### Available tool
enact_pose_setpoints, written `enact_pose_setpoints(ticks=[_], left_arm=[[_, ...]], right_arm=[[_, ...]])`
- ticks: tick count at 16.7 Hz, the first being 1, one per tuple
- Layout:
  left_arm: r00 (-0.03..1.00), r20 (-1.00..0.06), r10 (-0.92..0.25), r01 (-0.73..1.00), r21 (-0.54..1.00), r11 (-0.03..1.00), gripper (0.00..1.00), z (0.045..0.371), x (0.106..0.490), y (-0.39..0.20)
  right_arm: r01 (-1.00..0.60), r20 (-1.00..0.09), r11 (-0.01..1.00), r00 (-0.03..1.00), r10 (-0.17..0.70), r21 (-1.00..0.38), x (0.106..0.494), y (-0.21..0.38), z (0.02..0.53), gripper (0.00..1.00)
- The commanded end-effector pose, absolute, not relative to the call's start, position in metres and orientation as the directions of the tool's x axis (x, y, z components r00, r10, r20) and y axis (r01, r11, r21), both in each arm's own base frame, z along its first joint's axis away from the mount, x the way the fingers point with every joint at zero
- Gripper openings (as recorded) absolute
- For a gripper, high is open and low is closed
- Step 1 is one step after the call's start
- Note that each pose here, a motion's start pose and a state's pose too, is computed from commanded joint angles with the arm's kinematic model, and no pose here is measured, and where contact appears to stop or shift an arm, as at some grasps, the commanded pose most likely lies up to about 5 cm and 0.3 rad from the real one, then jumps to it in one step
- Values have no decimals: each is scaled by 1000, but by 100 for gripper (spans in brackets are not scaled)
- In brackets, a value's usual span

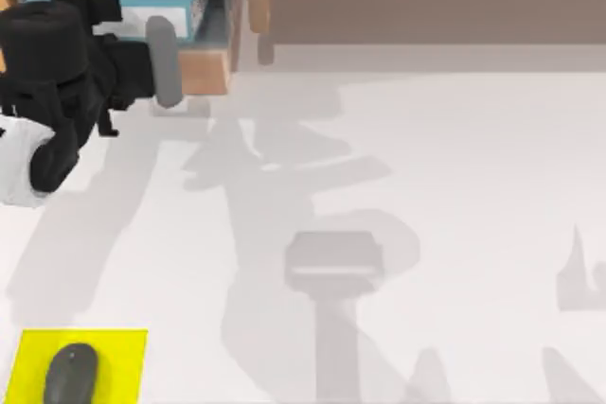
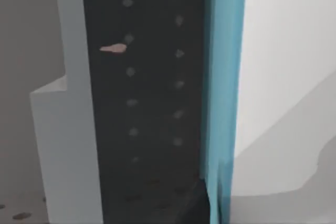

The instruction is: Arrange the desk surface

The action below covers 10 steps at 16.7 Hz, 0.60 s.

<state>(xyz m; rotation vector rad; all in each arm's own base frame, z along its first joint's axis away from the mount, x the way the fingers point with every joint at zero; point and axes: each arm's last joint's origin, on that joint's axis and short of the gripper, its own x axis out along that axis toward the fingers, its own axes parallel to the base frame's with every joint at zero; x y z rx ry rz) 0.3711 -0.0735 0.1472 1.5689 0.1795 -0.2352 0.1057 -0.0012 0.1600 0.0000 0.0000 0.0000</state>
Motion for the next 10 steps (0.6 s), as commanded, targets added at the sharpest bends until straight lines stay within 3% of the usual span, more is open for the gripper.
enact_pose_setpoints(ticks=[4, 10], left_arm=[[965, -261, -34, 261, 965, -13, 98, 147, 371, -74], [965, -261, -34, 261, 965, -13, 100, 147, 371, -74]], right_arm=[[0, 0, 1000, 1000, 0, 0, 106, -1, 160, 100], [0, 0, 1000, 1000, 0, 0, 106, -1, 160, 100]])
